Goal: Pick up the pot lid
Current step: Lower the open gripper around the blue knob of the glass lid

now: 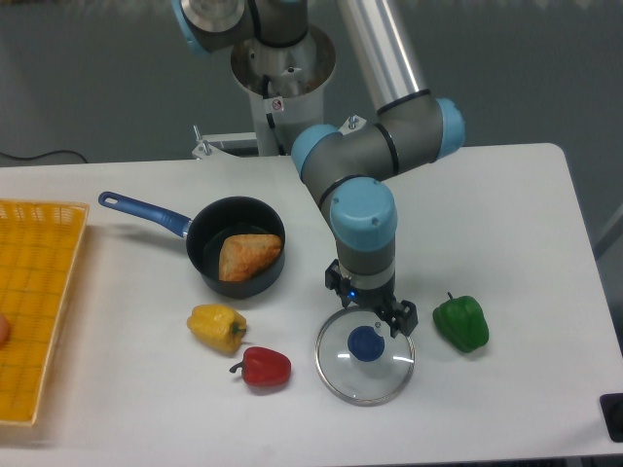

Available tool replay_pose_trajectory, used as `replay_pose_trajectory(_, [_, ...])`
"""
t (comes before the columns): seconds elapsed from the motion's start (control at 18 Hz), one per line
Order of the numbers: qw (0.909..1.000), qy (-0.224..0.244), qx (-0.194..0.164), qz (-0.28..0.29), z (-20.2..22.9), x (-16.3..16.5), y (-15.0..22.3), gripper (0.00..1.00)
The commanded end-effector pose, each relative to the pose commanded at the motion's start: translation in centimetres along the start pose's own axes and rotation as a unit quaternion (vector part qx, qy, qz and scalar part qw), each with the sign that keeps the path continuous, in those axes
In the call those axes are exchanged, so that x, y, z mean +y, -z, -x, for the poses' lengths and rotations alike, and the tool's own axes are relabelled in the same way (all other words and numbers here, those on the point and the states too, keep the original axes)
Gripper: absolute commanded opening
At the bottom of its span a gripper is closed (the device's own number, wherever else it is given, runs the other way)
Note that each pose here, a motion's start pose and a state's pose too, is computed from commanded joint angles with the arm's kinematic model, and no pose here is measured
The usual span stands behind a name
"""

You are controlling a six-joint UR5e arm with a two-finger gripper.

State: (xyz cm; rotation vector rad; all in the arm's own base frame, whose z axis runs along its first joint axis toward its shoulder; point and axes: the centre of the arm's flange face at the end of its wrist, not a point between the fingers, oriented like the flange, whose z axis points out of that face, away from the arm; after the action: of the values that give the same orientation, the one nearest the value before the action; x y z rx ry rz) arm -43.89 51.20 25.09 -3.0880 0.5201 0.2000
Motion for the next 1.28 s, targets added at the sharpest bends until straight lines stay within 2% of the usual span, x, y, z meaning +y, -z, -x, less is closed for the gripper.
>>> replay_pose_trajectory(0.33, [0.9999,-0.009,0.000,-0.004,1.4,-0.5,-1.2,1.00])
replay_pose_trajectory(0.72, [0.9995,0.025,0.009,-0.015,1.4,-0.8,-2.1,1.00])
replay_pose_trajectory(1.28, [0.9994,0.024,0.020,-0.011,1.0,-0.8,-3.4,1.00])
